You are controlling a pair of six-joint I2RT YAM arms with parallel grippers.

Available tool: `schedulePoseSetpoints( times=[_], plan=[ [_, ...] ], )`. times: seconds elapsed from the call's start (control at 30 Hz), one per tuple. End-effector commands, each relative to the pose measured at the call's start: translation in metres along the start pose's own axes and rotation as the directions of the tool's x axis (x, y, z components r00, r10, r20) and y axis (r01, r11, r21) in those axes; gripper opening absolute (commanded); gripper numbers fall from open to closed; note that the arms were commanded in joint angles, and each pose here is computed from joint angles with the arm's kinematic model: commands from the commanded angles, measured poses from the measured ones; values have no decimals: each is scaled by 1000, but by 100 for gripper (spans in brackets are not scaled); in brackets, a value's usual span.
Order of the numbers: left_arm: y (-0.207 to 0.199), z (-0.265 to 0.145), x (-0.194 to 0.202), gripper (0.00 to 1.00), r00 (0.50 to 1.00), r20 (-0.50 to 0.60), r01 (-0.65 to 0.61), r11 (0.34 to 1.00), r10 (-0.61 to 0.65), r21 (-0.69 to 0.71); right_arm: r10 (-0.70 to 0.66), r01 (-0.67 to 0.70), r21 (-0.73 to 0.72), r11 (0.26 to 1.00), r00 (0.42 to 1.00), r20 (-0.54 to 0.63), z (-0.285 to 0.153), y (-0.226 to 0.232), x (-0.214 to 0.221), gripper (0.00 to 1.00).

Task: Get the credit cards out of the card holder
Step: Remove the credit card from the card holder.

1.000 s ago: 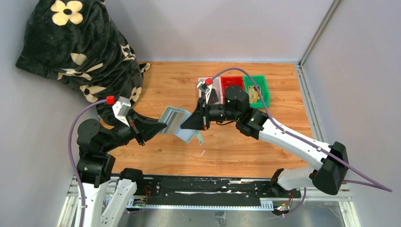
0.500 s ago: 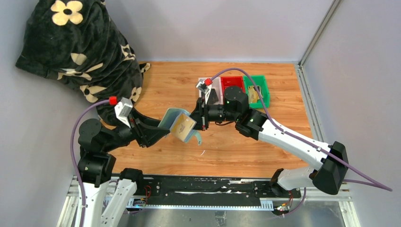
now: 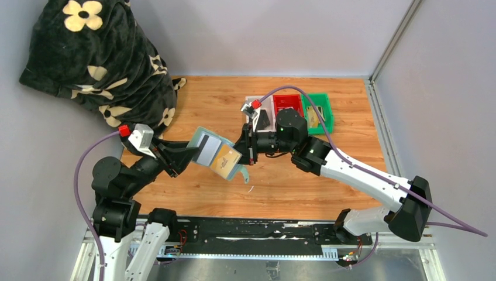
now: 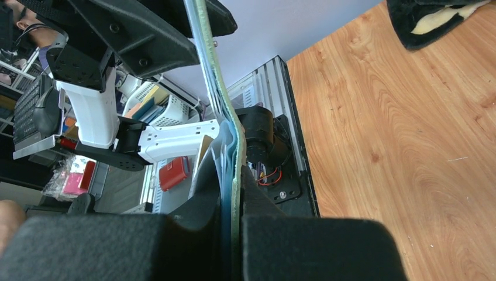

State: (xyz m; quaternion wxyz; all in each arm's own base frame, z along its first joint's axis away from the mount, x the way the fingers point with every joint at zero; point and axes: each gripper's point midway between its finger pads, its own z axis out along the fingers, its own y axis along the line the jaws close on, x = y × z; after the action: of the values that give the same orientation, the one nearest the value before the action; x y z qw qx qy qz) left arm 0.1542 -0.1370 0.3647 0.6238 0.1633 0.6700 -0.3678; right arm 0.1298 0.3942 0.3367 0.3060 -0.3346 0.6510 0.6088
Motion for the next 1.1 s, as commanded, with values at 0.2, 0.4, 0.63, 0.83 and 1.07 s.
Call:
schedulePoseSetpoints(
  times=[0.2,0.4,0.63,0.83,1.07],
  plan=[
    [-40,-6,-3,42,998,-22,65,978,-62,196,-81,83,-115,990,997,22,-8,35,-10,0],
    [-40,0,8,48,989,-95,130,965,-111,228,-96,95,-174,980,995,4,-7,47,-6,0],
    [-44,2,4,36,986,-90,160,955,-142,249,-124,118,-241,963,992,-10,-10,62,-1,0],
    [-60,-1,9,17,964,-178,250,908,-199,338,-143,137,-251,958,990,-6,-11,62,0,11],
    [-61,-1,1,1,969,-154,236,914,-195,330,-165,162,-114,980,986,-16,-24,35,-2,45]
  ],
)
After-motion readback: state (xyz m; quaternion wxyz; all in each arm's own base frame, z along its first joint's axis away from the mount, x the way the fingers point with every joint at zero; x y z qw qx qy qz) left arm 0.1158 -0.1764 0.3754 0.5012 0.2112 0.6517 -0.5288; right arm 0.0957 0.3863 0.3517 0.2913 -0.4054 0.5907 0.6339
